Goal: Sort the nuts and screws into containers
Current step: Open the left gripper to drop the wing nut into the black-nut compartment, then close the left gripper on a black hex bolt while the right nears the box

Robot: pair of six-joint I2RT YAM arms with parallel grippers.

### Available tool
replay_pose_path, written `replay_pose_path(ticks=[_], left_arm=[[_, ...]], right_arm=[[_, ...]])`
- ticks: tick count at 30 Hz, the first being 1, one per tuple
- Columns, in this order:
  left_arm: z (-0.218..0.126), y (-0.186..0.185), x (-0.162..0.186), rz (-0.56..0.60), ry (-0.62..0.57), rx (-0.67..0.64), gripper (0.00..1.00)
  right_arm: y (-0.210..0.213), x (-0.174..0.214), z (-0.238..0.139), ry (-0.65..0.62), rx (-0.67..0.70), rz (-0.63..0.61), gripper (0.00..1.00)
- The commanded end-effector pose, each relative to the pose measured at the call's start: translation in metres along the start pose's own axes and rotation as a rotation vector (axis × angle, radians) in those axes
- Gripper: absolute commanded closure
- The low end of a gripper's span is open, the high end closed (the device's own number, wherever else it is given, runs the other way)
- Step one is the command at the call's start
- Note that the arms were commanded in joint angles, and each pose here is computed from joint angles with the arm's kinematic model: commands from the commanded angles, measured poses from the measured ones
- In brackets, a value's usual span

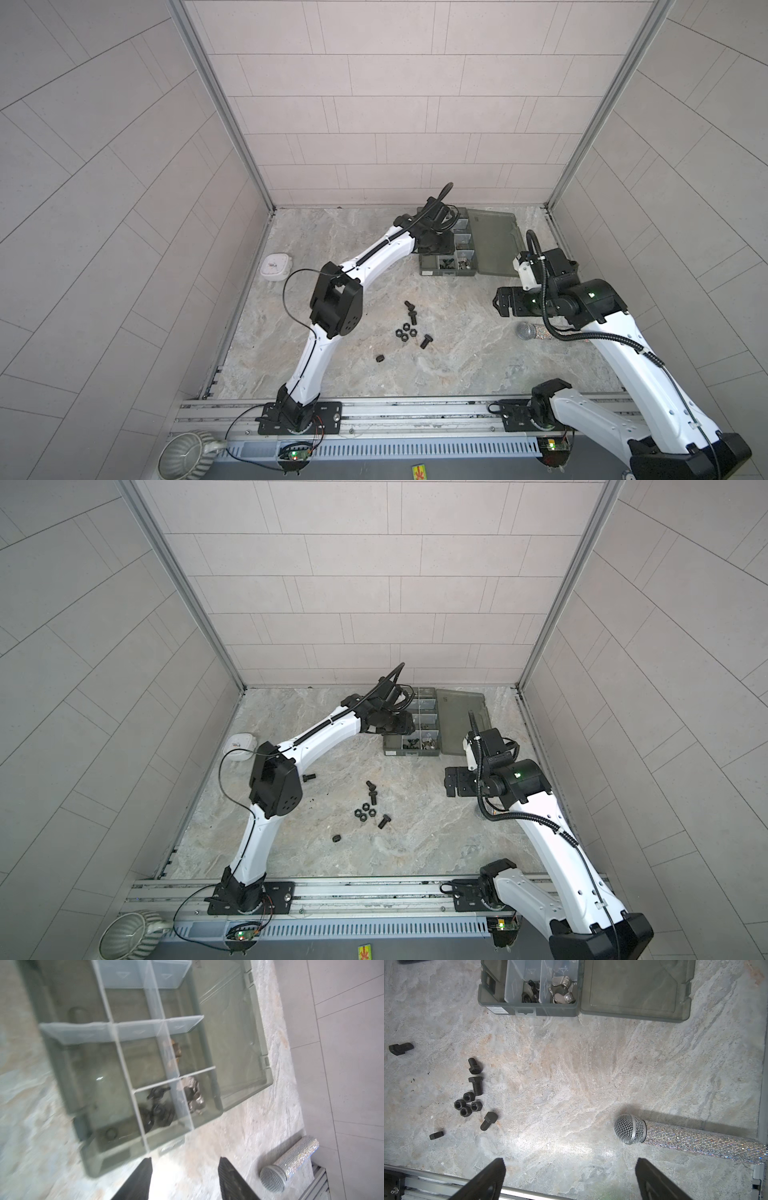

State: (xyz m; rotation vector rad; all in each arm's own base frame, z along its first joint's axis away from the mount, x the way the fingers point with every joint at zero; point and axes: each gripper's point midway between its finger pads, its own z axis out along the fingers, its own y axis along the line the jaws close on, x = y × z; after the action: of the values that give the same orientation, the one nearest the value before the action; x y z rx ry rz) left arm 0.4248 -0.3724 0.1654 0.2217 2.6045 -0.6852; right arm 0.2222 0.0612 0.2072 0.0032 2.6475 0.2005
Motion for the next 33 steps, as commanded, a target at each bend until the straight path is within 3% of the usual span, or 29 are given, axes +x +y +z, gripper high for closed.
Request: replay_pose_path(ticks=[1, 7, 14, 23, 33], left_arm=[[-0.036, 0.061, 0.010, -0.040, -0.021, -0.147, 0.43], [-0.072, 0.148, 0.081, -0.128, 0.104, -0.316, 0.45], [-0.104, 0.179, 0.148, -0.103, 0.168, -0.403, 0.46], [-0.135, 0.207, 0.181, -0.198, 0.136, -0.486, 0.46], [-0.140, 0.243, 0.174, -0.328, 0.077, -0.489, 0.47]], right_arm=[[0.007, -0.015, -0.003, -0.033, -0.030, -0.008, 0.01], [0.018, -0.027, 0.008, -0.023, -0.069, 0.005, 0.01], [0.029, -0.035, 0.032, 0.022, -0.107, 0.047, 0.01], [0.059, -0.042, 0.060, 0.096, -0.141, -0.008, 0.01], [0.076, -0.036, 0.071, 0.159, -0.124, -0.084, 0.01]])
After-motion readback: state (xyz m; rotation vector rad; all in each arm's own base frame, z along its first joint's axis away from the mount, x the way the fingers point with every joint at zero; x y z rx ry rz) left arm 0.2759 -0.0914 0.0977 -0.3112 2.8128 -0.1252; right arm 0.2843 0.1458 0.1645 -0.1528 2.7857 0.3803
